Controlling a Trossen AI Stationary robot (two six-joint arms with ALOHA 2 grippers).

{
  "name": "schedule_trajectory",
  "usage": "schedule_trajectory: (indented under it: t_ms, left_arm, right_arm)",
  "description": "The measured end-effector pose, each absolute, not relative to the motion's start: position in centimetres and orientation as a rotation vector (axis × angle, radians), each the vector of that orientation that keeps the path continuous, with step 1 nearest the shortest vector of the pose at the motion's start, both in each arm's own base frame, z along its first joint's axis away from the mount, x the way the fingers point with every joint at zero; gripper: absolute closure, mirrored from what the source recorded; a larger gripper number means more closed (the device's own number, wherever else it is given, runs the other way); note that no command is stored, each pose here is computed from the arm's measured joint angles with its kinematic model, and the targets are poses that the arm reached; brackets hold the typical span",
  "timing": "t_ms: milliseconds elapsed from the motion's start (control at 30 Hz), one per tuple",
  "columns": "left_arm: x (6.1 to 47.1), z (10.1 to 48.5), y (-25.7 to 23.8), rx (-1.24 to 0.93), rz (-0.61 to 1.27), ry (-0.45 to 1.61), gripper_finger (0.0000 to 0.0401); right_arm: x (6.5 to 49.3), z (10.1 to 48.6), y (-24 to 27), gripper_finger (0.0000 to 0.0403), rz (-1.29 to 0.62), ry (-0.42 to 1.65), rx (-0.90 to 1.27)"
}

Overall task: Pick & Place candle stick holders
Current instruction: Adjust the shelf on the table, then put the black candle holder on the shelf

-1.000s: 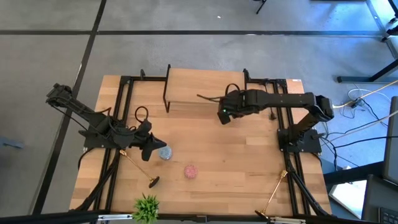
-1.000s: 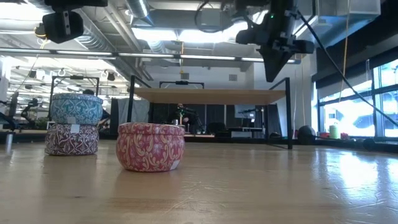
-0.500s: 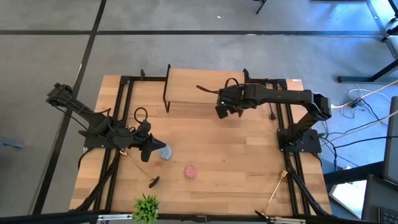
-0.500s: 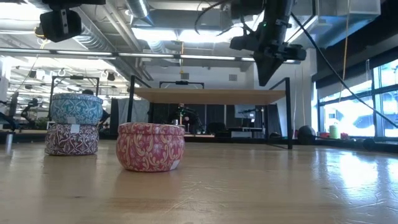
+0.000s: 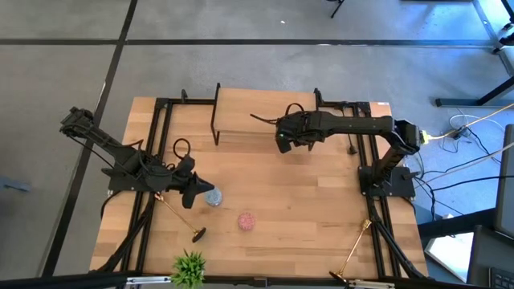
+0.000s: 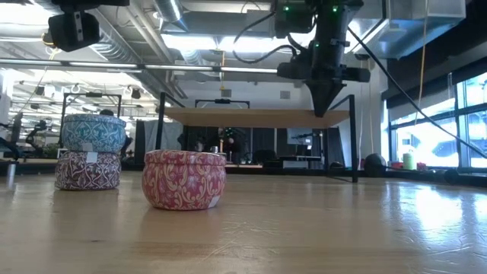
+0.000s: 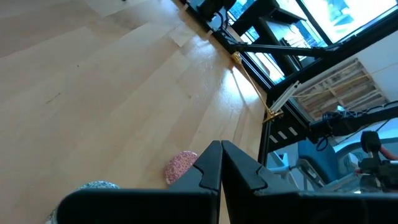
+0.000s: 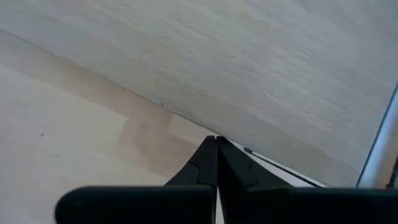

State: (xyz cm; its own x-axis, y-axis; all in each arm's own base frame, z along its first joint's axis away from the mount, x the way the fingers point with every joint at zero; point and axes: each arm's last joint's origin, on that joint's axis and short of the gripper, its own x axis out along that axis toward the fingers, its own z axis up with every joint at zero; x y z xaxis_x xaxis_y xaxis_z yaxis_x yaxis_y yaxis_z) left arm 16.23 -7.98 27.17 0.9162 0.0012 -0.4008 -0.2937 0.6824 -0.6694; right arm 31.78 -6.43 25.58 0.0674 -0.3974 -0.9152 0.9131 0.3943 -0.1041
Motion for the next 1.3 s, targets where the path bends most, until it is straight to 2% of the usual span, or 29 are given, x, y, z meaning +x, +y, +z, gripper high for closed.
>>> schedule_trajectory:
  t_ms: [300, 567, 700, 1000, 1167, 1300]
  left_arm:
    - [16.2, 27.2, -8.0, -0.807, 0.176, 0.385, 0.0400]
    - [16.2, 27.1, -8.0, -0.805, 0.170, 0.398, 0.0400]
    - [16.2, 27.1, -8.0, -0.798, 0.156, 0.407, 0.0400]
    - [16.2, 27.1, -8.0, -0.788, 0.161, 0.402, 0.0400]
    - [16.2, 27.1, -8.0, -0.782, 0.158, 0.404, 0.0400]
    - [16.2, 27.1, -8.0, -0.778, 0.154, 0.405, 0.0400]
  right_arm:
    - [31.8, 25.7, -5.9, 0.0403, -1.145, 1.031, 0.534]
    - [31.9, 26.2, -3.4, 0.0403, -1.062, 1.033, 0.556]
    - [31.9, 28.7, -1.0, 0.0403, -0.983, 0.969, 0.524]
    - [30.4, 37.0, 4.6, 0.0403, -0.748, 0.749, 0.463]
    - [29.2, 38.2, 7.0, 0.0403, -0.615, 0.777, 0.458]
    - [28.0, 37.8, 8.4, 0.0403, -0.614, 0.858, 0.500]
